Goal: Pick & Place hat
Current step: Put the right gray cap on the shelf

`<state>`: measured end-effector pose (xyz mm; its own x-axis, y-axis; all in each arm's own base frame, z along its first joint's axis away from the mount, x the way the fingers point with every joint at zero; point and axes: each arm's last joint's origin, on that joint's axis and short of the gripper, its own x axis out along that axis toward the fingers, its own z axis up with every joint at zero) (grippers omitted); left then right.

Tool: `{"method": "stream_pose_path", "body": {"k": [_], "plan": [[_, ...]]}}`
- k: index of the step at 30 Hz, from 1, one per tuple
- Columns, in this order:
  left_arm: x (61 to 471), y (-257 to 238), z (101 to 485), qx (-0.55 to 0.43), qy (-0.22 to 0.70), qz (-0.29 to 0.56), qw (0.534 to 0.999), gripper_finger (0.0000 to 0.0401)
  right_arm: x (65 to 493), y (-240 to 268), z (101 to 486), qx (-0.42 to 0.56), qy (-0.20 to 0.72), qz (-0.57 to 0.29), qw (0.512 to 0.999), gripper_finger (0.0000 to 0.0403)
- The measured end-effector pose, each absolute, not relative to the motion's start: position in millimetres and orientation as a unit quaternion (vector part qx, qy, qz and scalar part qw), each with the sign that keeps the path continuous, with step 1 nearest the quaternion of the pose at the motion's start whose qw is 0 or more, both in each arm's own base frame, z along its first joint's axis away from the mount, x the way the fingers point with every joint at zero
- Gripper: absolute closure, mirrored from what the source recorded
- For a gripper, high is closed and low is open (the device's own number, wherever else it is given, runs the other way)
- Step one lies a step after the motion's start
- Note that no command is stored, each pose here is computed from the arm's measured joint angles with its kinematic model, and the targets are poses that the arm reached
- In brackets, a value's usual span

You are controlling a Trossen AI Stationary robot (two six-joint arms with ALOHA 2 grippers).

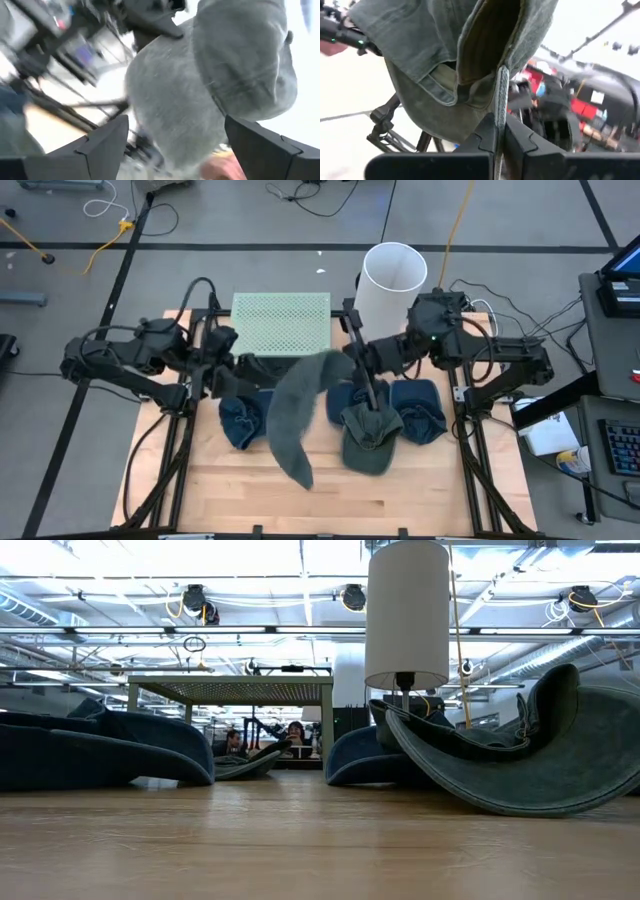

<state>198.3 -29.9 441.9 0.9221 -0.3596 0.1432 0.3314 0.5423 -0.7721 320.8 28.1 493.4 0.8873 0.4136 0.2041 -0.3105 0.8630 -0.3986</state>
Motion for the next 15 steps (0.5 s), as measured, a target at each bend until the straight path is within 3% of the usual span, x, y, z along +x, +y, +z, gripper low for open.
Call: {"method": "stream_pose_path", "body": {"k": [15], "plan": [[219,-30,441,-0.572,0.087,-0.287,0.763,0.0066,319,40,501,-0.268,-0.21,0.179,0.923,0.0397]]}}
